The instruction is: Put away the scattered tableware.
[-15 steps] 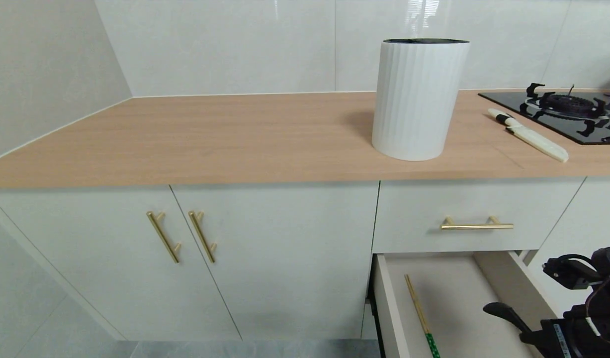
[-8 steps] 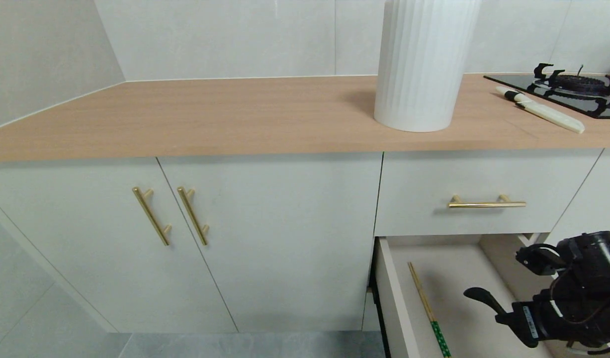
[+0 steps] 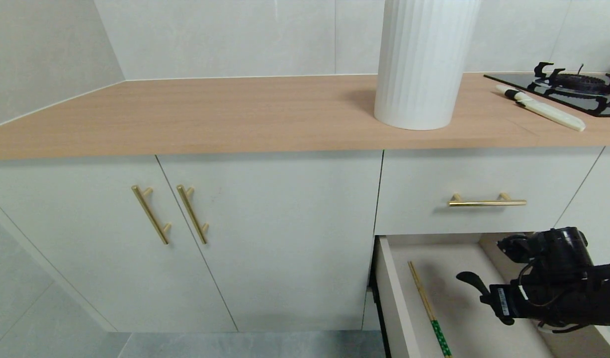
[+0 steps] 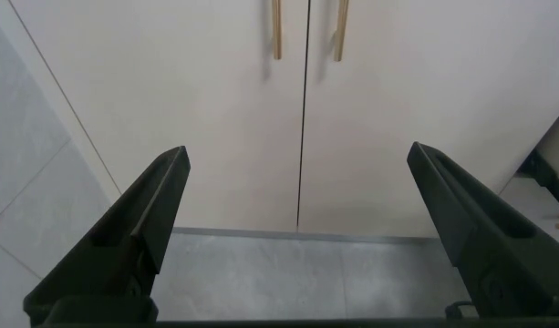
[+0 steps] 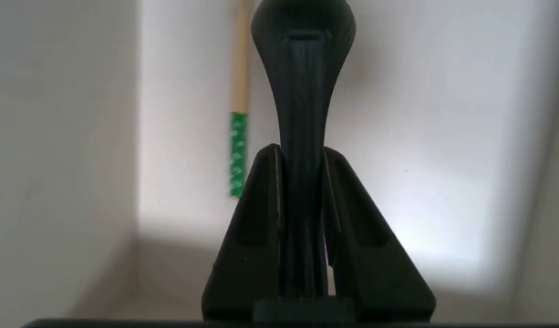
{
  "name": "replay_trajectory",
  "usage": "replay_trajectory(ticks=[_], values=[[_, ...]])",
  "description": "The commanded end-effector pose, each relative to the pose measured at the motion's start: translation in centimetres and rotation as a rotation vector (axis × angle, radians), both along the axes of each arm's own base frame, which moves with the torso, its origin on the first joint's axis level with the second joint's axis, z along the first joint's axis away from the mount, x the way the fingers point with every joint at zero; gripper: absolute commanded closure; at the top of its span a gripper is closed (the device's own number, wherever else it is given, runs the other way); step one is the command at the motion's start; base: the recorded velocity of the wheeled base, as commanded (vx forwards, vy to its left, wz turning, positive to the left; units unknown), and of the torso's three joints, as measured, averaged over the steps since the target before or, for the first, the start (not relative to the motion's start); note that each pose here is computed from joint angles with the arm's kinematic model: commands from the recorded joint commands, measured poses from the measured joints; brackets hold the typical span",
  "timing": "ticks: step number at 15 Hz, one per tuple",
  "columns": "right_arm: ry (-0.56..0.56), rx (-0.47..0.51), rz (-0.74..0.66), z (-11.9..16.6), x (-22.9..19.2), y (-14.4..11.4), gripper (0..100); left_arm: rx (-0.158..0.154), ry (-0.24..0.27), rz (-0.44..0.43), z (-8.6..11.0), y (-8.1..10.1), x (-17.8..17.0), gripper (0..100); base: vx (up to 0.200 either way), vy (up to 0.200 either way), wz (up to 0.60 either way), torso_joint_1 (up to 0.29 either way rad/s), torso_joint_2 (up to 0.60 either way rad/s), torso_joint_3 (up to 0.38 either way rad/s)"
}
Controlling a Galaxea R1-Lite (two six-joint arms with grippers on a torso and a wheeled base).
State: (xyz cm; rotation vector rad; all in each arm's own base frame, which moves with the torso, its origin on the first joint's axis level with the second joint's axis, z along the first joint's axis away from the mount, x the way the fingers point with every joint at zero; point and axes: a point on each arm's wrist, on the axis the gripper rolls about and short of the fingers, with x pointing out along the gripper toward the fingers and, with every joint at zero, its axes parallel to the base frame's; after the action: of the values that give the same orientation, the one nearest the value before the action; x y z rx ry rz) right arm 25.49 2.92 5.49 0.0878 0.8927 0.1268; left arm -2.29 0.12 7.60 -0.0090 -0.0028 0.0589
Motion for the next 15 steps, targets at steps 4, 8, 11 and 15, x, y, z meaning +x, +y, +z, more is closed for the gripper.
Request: replay_trajectory(ticks=[4, 8, 11, 15], values=[[-0.049, -0.057, -0.038, -2.4, 0.4, 0.3, 100, 0.000, 0.001, -0.001, 0.0, 0.0, 0.0, 0, 0.000, 0.000, 0.00, 0.000, 0.00, 0.000], [-0.058, -0.074, -0.052, -4.2, 1.0, 0.3, 100, 0.000, 0.001, 0.001, 0.0, 0.0, 0.0, 0, 0.000, 0.000, 0.00, 0.000, 0.00, 0.000], [-0.052, -0.090, -0.054, -6.1, 1.3, 0.6, 100, 0.000, 0.001, 0.001, 0.0, 0.0, 0.0, 0, 0.000, 0.000, 0.00, 0.000, 0.00, 0.000], [-0.092, -0.124, -0.089, -7.9, 1.7, 0.6, 100, 0.000, 0.001, 0.001, 0.0, 0.0, 0.0, 0, 0.000, 0.000, 0.00, 0.000, 0.00, 0.000]])
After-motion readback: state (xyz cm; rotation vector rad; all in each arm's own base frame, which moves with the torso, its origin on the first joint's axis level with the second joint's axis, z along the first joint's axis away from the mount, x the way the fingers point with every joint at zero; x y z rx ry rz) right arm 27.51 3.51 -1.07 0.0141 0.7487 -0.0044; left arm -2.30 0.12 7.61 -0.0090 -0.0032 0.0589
